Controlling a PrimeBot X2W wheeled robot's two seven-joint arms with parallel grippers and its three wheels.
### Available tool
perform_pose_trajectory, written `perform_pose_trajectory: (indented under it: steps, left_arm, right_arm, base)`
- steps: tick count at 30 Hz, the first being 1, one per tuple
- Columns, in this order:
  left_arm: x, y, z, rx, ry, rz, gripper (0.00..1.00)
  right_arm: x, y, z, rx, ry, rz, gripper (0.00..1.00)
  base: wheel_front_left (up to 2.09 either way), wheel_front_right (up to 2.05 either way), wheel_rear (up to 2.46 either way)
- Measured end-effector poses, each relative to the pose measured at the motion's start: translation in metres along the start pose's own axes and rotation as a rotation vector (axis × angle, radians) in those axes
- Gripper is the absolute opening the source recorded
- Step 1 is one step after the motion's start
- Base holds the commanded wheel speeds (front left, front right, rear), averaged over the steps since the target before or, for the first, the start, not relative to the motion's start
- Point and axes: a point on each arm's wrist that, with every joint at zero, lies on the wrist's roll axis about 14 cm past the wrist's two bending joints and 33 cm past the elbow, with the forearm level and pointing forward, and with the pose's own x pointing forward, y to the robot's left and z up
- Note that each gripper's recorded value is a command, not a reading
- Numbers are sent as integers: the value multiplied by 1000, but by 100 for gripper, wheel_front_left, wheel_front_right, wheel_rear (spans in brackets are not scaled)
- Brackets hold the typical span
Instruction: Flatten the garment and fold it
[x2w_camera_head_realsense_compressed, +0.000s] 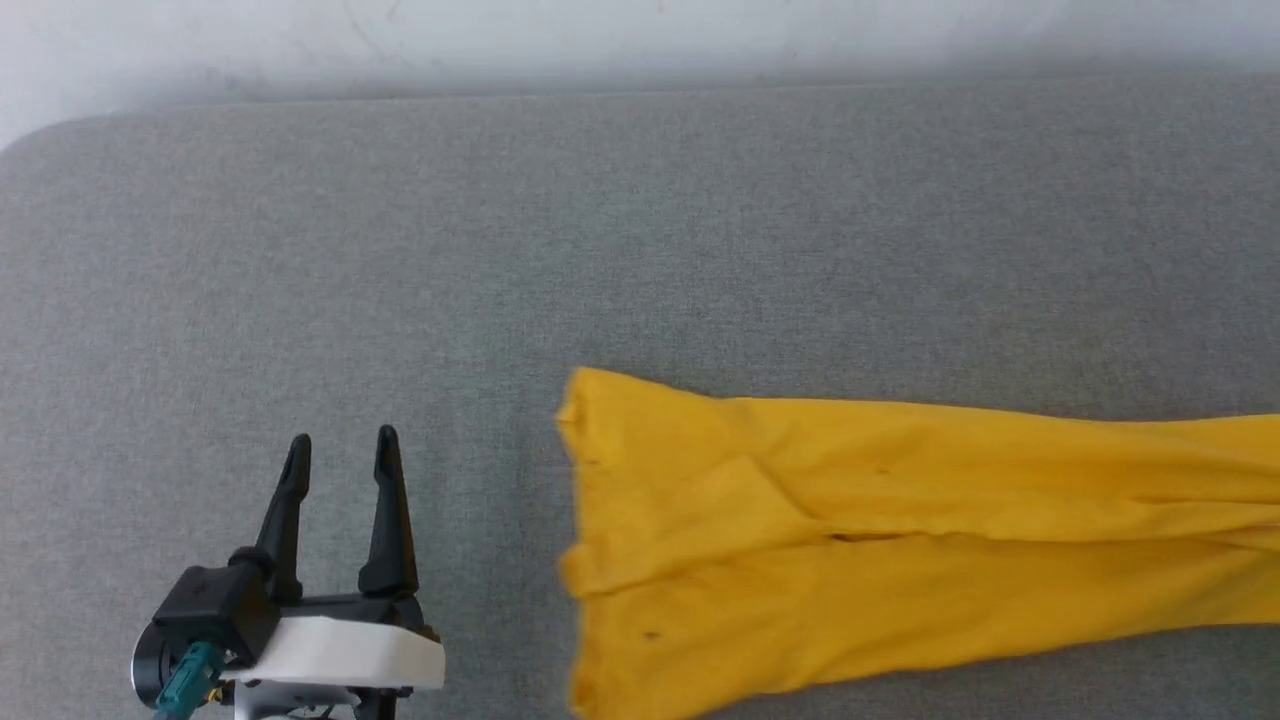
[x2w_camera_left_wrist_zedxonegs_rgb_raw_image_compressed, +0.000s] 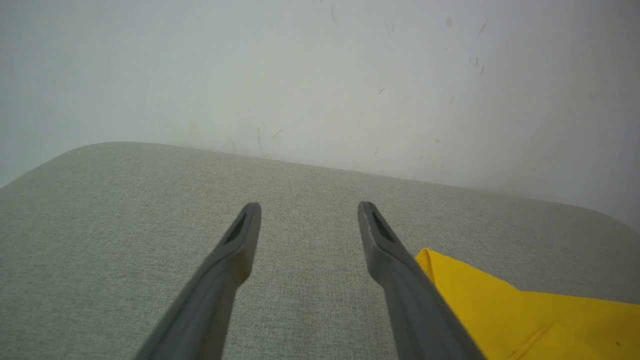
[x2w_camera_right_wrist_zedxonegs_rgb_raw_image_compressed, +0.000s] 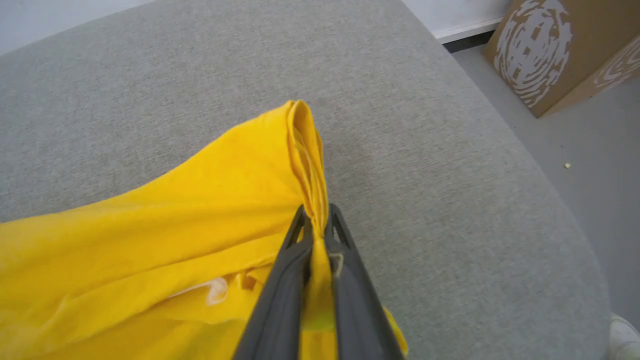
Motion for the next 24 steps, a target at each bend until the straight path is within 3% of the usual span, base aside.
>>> perform_pose_trajectory:
  steps: [4,8,16,24]
  left_arm:
    - [-1,-1,-1,6,2,-5,100]
    - [-3,-2,-3,5,7,-11,100]
    - [-9,-7,-4,-24,13,-18,100]
    - [-18,-5,-5,-33,19,-16,100]
  right_arm:
    - [-7,-29,20,-41,-42,-72,0]
    - [-9,-11,21,-49,-34,-15,0]
    - [-43,99,-23,-34,122,317,0]
    - [-86,202,-25,-77,145,634,0]
  base:
    - [0,0,0]
    - [0,0,0]
    - [0,0,0]
    - [0,0,0]
